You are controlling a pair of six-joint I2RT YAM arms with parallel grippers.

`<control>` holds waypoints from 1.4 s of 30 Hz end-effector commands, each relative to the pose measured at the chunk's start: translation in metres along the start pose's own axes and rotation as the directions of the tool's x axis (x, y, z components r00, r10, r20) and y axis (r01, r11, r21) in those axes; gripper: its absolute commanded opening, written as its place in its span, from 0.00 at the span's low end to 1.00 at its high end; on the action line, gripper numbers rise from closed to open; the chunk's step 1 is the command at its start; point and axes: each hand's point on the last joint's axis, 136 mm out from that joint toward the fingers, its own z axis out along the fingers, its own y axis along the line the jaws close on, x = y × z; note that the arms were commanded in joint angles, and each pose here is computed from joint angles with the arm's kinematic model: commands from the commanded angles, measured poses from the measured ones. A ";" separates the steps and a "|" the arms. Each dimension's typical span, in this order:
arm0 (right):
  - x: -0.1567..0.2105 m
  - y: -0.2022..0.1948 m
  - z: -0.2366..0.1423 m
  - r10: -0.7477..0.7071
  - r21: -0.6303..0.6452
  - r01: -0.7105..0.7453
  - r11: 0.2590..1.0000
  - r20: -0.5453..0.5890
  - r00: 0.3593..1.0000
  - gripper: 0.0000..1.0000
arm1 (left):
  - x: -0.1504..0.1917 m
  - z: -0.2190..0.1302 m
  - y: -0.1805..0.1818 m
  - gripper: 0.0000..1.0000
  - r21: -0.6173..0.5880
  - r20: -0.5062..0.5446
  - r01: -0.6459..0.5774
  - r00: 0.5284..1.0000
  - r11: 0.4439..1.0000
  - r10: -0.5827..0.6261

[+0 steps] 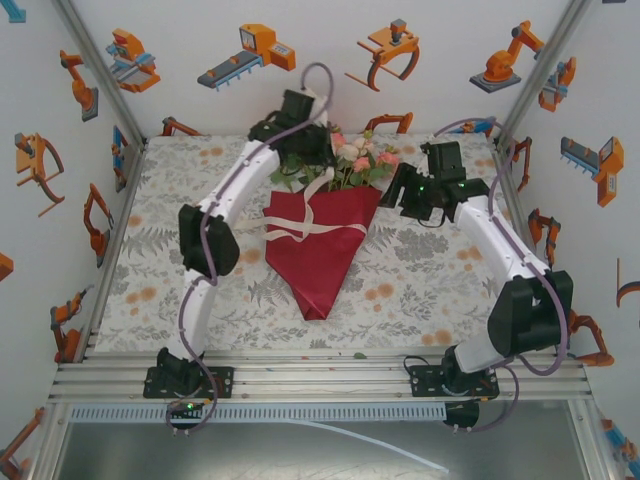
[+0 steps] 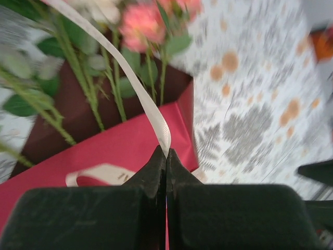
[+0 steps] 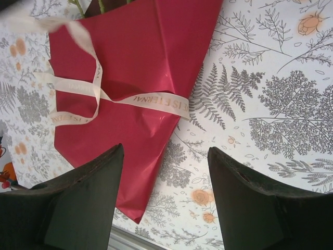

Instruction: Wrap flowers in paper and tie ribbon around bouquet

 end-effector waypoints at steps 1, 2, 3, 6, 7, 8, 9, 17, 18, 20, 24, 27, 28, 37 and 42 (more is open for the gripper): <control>-0.005 0.008 -0.018 -0.058 -0.018 0.059 0.998 0.055 0.997 0.61 | 0.062 0.012 -0.020 0.08 0.099 -0.199 -0.183 0.959 0.978 0.199; -0.004 0.007 -0.020 -0.065 -0.013 0.066 0.998 0.058 0.996 0.61 | 0.072 0.013 -0.022 0.14 0.095 -0.224 -0.217 0.946 0.972 0.233; -0.004 0.007 -0.022 -0.072 -0.008 0.073 0.997 0.064 0.995 0.61 | 0.083 0.016 -0.024 0.22 0.088 -0.250 -0.244 0.933 0.966 0.259; -0.003 0.006 -0.024 -0.092 -0.006 0.093 0.996 0.069 0.993 0.61 | 0.093 0.013 -0.025 0.25 0.080 -0.276 -0.247 0.926 0.966 0.260; -0.004 0.006 -0.025 -0.095 -0.007 0.096 0.995 0.072 0.993 0.61 | 0.092 0.010 -0.025 0.27 0.078 -0.273 -0.251 0.926 0.965 0.262; -0.004 0.006 -0.025 -0.099 -0.008 0.100 0.995 0.071 0.993 0.62 | 0.089 0.006 -0.026 0.30 0.073 -0.268 -0.263 0.924 0.962 0.273; -0.005 0.007 -0.024 -0.103 -0.010 0.104 0.995 0.070 0.992 0.62 | 0.086 0.000 -0.026 0.33 0.066 -0.263 -0.281 0.921 0.957 0.288; -0.008 0.012 -0.019 -0.117 -0.036 0.119 0.992 0.063 0.991 0.61 | 0.091 -0.028 -0.010 0.50 -0.029 -0.327 -0.469 0.839 0.882 0.436; -0.009 0.015 -0.017 -0.128 -0.055 0.132 0.990 0.063 0.990 0.61 | 0.090 -0.030 -0.010 0.50 -0.029 -0.327 -0.476 0.835 0.879 0.442; -0.006 0.020 -0.009 -0.154 -0.095 0.158 0.983 0.050 0.987 0.61 | 0.088 -0.035 -0.018 0.50 0.000 -0.307 -0.476 0.837 0.880 0.453; 0.000 0.039 0.013 -0.264 -0.168 0.261 0.951 0.006 0.965 0.61 | 0.083 -0.046 -0.043 0.51 0.092 -0.222 -0.451 0.860 0.888 0.460; 0.007 0.056 0.033 -0.348 -0.217 0.331 0.918 -0.043 0.937 0.61 | 0.062 -0.064 -0.053 0.51 0.124 -0.085 -0.353 0.927 0.927 0.365; 0.009 0.059 0.041 -0.367 -0.218 0.346 0.913 -0.064 0.928 0.61 | 0.052 -0.070 -0.050 0.51 0.113 -0.030 -0.293 0.954 0.949 0.298; 0.008 0.044 0.110 -0.182 -0.030 0.180 0.983 -0.245 0.952 0.55 | 0.066 -0.070 0.001 0.56 0.112 0.107 0.257 0.957 0.960 -0.268; 0.023 0.054 0.133 -0.171 -0.022 0.173 0.985 -0.306 0.936 0.53 | 0.095 -0.054 -0.001 0.58 0.103 -0.021 0.056 0.998 0.993 -0.054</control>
